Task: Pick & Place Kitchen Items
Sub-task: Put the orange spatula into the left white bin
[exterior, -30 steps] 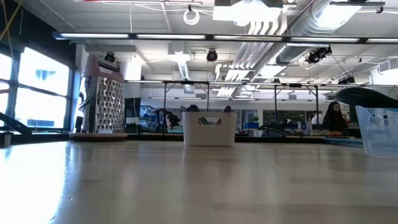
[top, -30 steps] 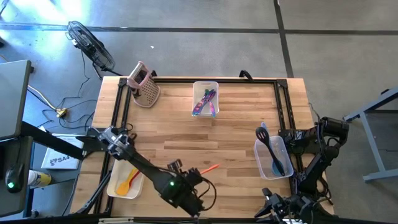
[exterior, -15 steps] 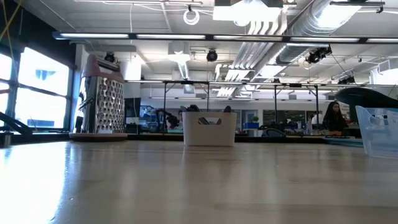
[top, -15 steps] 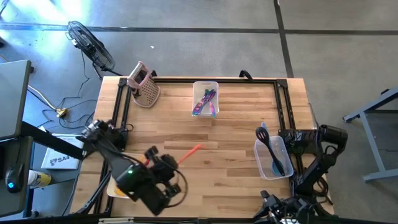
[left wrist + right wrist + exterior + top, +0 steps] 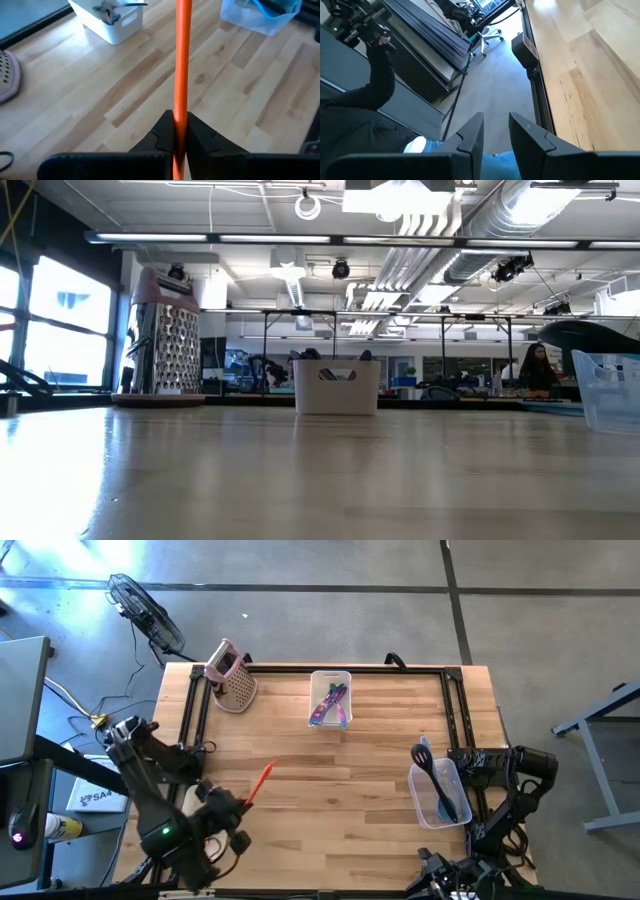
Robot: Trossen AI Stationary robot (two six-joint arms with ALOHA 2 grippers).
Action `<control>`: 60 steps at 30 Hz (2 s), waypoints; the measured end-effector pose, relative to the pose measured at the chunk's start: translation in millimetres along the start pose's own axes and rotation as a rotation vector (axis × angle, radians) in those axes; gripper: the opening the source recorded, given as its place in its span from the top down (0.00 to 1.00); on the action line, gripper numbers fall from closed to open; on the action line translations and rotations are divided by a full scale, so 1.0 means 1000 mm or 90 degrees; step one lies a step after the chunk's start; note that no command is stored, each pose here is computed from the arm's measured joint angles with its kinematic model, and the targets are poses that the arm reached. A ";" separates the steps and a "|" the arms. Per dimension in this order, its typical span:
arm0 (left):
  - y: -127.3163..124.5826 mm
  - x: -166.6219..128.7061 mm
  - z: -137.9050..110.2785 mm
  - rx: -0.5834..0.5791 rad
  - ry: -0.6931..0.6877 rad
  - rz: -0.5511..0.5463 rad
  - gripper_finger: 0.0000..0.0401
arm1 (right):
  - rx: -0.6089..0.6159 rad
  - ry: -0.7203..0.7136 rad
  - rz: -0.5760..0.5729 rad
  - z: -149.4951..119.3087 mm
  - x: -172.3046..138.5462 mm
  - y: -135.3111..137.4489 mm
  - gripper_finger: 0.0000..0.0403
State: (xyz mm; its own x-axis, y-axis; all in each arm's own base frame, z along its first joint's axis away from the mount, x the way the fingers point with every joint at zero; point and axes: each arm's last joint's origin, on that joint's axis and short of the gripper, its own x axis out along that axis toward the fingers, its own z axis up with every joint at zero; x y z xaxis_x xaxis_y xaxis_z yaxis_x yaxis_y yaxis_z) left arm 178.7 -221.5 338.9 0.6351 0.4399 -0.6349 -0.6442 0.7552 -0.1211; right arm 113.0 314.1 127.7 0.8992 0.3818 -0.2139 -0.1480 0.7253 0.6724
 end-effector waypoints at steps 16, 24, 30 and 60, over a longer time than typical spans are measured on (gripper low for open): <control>0.022 0.008 -0.065 -0.045 0.013 0.040 0.97 | -0.046 -0.003 -0.005 0.001 0.001 -0.001 0.79; 0.032 0.015 -0.078 -0.086 0.087 0.112 0.97 | -0.074 -0.005 -0.017 0.002 0.004 -0.004 0.79; 0.044 0.006 -0.100 -0.120 0.141 0.150 0.97 | -0.075 -0.003 -0.018 0.002 0.004 -0.004 0.79; 0.041 -0.020 -0.156 -0.088 0.248 0.128 0.93 | -0.073 -0.009 -0.033 0.008 0.012 -0.009 0.79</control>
State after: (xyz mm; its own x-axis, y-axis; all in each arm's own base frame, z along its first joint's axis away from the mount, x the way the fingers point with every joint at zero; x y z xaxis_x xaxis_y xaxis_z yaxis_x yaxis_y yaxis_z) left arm 73.0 -275.5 227.3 0.3007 0.3354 -0.8928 -0.8058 0.5901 -0.0497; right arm 128.6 307.3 124.6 0.9127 0.3340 -0.2355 -0.1460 0.8047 0.5754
